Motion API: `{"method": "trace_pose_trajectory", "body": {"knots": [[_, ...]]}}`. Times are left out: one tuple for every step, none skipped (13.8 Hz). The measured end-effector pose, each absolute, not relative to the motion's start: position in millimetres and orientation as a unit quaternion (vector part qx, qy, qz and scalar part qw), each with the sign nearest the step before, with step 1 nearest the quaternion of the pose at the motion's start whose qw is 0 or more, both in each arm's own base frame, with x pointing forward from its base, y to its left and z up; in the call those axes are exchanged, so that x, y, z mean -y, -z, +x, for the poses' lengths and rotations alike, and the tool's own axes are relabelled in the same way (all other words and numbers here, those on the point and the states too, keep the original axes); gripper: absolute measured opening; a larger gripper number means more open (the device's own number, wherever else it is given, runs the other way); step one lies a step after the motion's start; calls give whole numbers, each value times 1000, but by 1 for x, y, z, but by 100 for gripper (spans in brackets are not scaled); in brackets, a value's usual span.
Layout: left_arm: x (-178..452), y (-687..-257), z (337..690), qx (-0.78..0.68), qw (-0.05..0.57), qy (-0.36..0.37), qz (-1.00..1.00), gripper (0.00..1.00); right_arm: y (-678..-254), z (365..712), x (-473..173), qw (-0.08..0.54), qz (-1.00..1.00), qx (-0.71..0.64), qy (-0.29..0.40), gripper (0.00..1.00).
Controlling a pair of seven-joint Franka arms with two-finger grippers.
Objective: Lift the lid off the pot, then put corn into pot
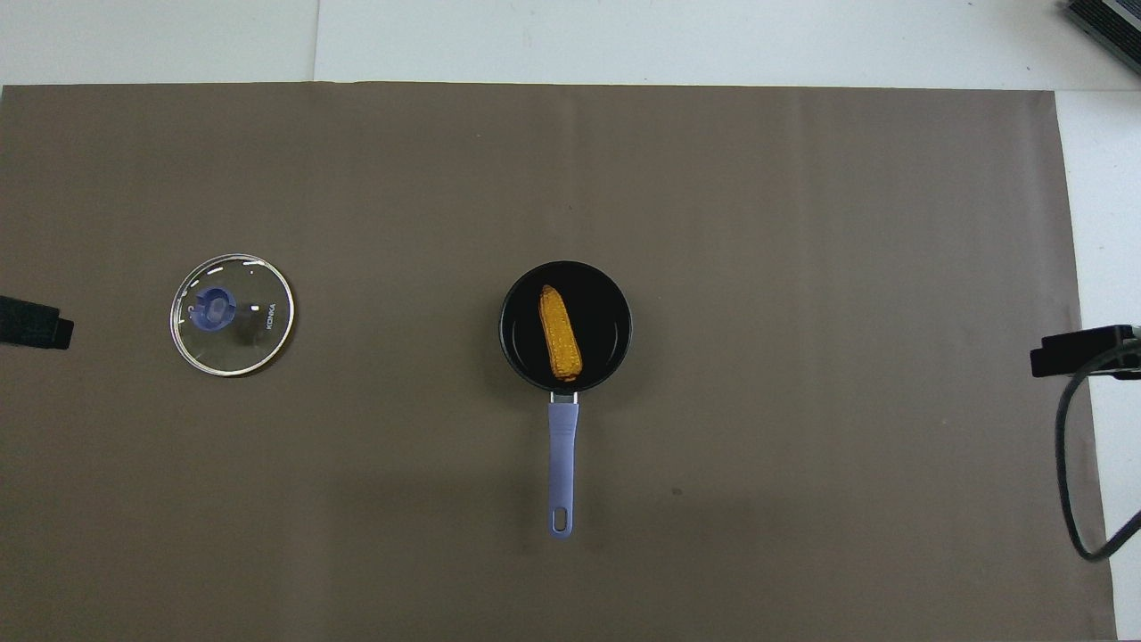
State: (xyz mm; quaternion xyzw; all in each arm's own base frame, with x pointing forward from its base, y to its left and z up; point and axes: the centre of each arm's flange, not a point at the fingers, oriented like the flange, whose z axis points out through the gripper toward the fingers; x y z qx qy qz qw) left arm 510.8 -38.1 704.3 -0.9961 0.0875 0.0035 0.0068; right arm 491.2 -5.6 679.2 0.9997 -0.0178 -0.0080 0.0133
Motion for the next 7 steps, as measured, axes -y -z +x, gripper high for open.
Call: {"method": "trace_pose_trajectory", "body": {"knots": [[38, -704, 511, -88, 7, -3, -996, 100, -681, 491, 6, 13, 1000, 18, 6, 100], [38, -704, 511, -88, 7, -3, -996, 100, -682, 490, 6, 13, 1000, 18, 5, 100], [38, -704, 511, -88, 7, -3, -996, 100, -683, 490, 6, 13, 1000, 18, 4, 100], [38, -705, 511, -88, 7, -3, -996, 100, -683, 490, 6, 13, 1000, 18, 4, 100], [38, -705, 511, -88, 7, -3, -996, 100, -683, 489, 6, 13, 1000, 18, 4, 100], [39, -705, 510, -88, 7, -3, -996, 100, -683, 489, 6, 13, 1000, 18, 4, 100], [39, -705, 510, -88, 7, -3, -996, 100, -683, 489, 6, 13, 1000, 18, 4, 100]]}}
